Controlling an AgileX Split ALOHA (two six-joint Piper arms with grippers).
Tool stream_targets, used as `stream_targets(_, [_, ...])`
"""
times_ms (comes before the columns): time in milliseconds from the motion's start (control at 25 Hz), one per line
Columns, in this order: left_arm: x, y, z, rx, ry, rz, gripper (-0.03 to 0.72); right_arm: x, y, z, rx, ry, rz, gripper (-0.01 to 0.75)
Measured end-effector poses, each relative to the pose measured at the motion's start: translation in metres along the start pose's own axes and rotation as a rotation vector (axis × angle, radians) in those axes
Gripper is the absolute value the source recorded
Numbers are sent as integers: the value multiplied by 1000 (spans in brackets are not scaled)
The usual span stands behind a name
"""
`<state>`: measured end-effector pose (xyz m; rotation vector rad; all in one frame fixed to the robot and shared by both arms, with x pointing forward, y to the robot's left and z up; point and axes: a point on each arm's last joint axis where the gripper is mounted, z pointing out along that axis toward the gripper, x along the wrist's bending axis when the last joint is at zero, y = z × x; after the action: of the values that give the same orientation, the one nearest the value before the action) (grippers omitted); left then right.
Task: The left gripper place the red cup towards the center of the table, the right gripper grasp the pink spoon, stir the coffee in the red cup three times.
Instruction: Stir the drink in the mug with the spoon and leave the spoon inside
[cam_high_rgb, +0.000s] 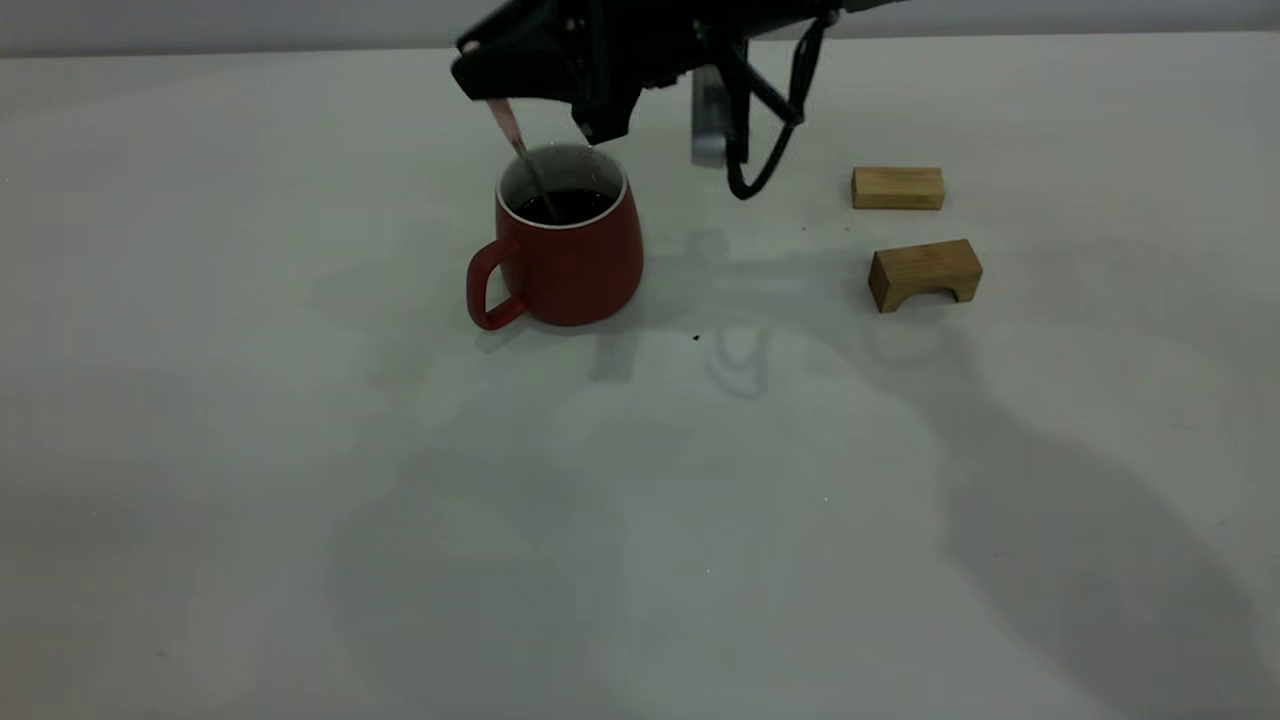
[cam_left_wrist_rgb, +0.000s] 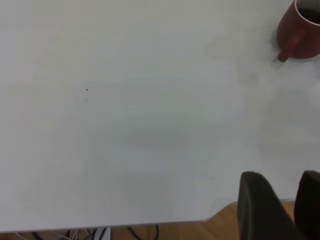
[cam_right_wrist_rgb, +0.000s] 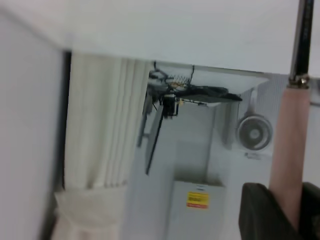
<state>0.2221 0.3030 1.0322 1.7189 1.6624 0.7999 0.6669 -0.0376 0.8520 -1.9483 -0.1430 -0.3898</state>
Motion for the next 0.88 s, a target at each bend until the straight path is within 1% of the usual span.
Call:
stream_targets(80, [0,0,0,0,0,0,247,3,2,-2,-8,14,-76,135])
stream_targets(160, [0,0,0,0,0,0,247,6,6,-8,-17,14,-75,135])
stream_targets(240, [0,0,0,0,0,0,247,8,10,-13,-32,-6,-24,135])
stream_targets(400, [0,0,0,0,0,0,247,6,16,-19,-64,-49,183,135])
stream_targets(440, [0,0,0,0,0,0,247,4,16,-17,-68,-61,212,135])
stream_targets(560, [0,0,0,0,0,0,247,-1,10,-11,-55,-74,225,135])
stream_targets(680, [0,0,0,0,0,0,247,-2,5,-2,-5,-42,244,135])
stream_targets(760, [0,0,0,0,0,0,247,-3,6,2,27,-23,254,135])
stream_targets(880, [0,0,0,0,0,0,247,-6,16,7,33,-20,235,135])
